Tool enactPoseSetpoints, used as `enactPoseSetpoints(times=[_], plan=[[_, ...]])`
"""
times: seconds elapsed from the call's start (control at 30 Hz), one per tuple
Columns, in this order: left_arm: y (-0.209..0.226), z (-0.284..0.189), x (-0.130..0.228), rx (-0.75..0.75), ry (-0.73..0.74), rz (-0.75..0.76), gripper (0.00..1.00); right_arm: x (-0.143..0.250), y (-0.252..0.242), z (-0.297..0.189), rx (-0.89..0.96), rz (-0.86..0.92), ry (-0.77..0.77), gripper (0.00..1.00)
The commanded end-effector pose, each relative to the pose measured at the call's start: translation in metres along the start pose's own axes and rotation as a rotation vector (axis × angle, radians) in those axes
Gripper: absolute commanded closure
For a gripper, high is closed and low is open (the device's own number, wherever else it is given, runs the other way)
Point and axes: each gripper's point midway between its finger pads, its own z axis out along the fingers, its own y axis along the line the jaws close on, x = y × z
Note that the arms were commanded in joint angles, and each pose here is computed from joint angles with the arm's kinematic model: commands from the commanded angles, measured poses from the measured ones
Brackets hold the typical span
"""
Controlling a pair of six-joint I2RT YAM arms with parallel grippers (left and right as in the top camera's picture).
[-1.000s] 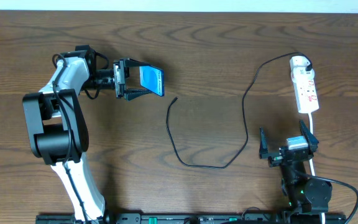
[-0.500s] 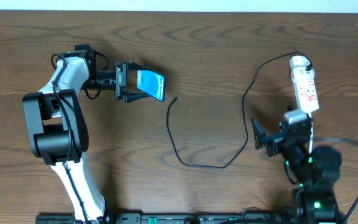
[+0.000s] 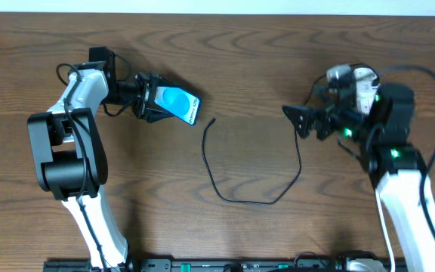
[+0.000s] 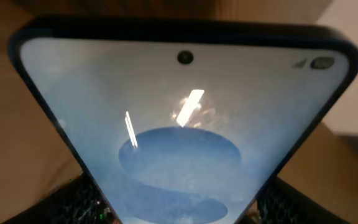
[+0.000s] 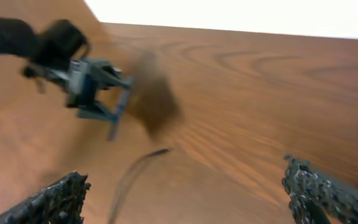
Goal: Plug charger to phone and switch on socket
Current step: 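Move the right gripper toward the phone held by the left gripper, then grasp the phone's bottom edge with the right gripper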
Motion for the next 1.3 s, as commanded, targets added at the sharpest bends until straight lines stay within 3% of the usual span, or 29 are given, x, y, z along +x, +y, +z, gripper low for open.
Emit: enactPoseSetpoints(times=[0.0,0.3,0.6,0.77,0.93,1.03,1.27], plan=[[0.004,-0.001,-0.015,-0.027,-0.061,-0.078,0.40,-0.013,0.022,0.016,-0.196,0.063,0.020,0.01],[-0.006,0.001,-0.021,0.004,-0.082,-0.093,0.40,-0.010,0.042,0.080,-0.324,0.112,0.089,0.01],[-0.007,0.005,-0.017,0.004,-0.070,-0.100,0.40,0.036,0.084,0.139,-0.448,0.140,0.202,0.01],[-0.008,0.008,-0.015,-0.002,-0.065,-0.098,0.40,0.043,0.073,0.152,-0.347,0.147,0.207,0.01],[-0.009,0.014,-0.010,-0.009,-0.050,-0.090,0.40,0.063,0.041,0.183,-0.095,0.275,0.213,0.04],[-0.010,0.021,-0.004,-0.018,-0.037,-0.080,0.40,0.083,0.050,0.209,-0.133,0.344,0.223,0.13],[-0.011,0.031,0.005,-0.033,-0.015,-0.069,0.39,0.106,0.073,0.236,-0.176,0.432,0.233,0.17]])
